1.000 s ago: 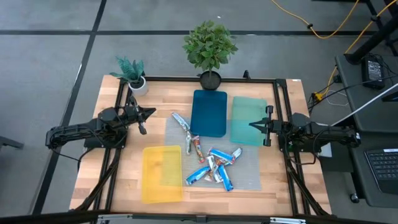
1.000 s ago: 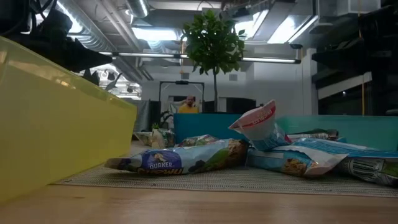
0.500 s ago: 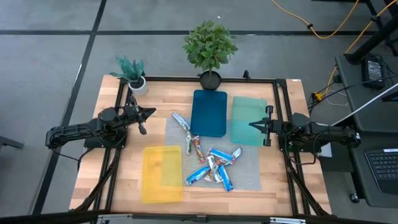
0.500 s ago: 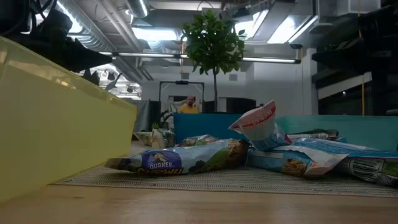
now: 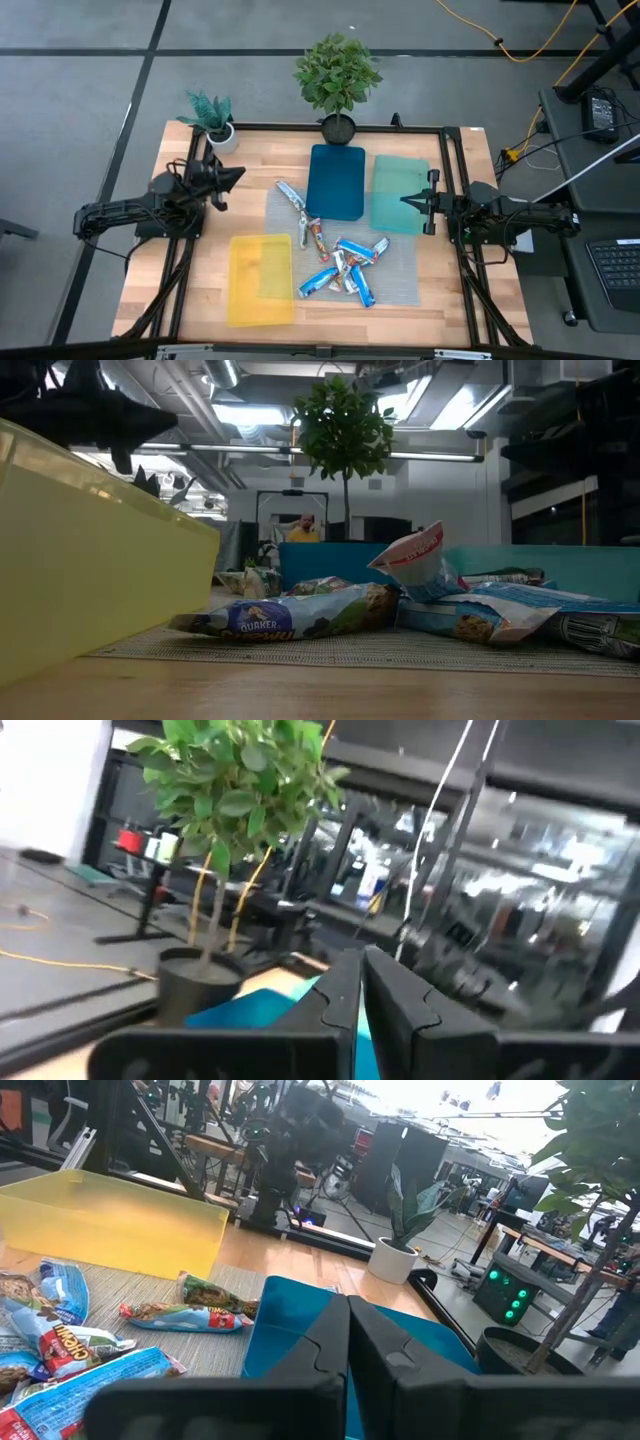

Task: Pick and place Granola Bars by type
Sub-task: Put the yellow granola bar into the yellow bin

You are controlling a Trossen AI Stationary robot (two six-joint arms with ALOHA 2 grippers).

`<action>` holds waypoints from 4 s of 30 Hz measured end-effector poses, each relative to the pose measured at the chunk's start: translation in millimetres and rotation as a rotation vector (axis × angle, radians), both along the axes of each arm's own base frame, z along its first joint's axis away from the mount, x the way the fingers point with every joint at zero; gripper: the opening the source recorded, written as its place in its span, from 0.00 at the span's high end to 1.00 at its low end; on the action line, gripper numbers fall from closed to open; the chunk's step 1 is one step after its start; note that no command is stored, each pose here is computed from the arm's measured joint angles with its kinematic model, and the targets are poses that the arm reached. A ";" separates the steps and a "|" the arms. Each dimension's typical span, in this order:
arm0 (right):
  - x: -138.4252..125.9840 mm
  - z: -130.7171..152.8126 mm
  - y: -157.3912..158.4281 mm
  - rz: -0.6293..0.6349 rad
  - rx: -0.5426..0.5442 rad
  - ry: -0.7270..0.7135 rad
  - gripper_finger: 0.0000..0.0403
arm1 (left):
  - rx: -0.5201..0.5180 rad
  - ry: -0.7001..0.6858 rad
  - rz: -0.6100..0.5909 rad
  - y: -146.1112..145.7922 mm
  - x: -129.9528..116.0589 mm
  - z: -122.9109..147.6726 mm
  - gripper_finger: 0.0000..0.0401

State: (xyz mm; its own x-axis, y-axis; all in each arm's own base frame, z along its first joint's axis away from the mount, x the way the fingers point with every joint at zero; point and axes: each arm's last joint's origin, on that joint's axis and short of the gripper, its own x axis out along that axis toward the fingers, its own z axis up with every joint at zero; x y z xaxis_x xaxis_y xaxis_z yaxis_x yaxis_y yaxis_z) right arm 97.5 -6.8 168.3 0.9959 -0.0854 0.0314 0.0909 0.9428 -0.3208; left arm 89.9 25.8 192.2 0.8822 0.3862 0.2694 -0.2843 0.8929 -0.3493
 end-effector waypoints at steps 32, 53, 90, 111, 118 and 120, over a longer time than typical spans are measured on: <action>-11.3 42.4 2.2 0.117 0.217 -0.471 0.98 | 0.074 0.992 -0.038 41.4 113.9 138.9 0.92; -11.7 43.3 2.0 0.135 0.300 -0.483 0.98 | 0.385 1.547 -0.527 59.5 169.2 42.5 0.39; -11.7 43.2 2.0 0.139 0.322 -0.484 0.98 | 0.430 1.724 -0.612 77.5 206.9 -37.5 0.71; -11.5 43.0 1.9 0.136 0.321 -0.482 0.98 | 0.311 1.403 -0.376 59.1 149.0 109.3 0.98; -11.6 42.9 1.1 0.111 0.328 -0.487 0.98 | 0.277 0.772 -0.310 41.8 105.1 200.6 0.98; -11.6 43.0 1.0 0.107 0.328 -0.489 0.98 | 0.285 0.652 -0.315 35.7 92.3 215.8 0.98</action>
State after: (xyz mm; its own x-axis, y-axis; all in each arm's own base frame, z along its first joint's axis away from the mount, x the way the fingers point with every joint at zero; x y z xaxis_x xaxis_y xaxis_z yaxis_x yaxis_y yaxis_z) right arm 85.8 -5.8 211.3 0.8761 -0.0685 0.4772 0.0542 0.9976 0.0437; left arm 182.2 61.5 408.0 0.9532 0.0849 -0.2901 -0.0714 0.9958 0.0567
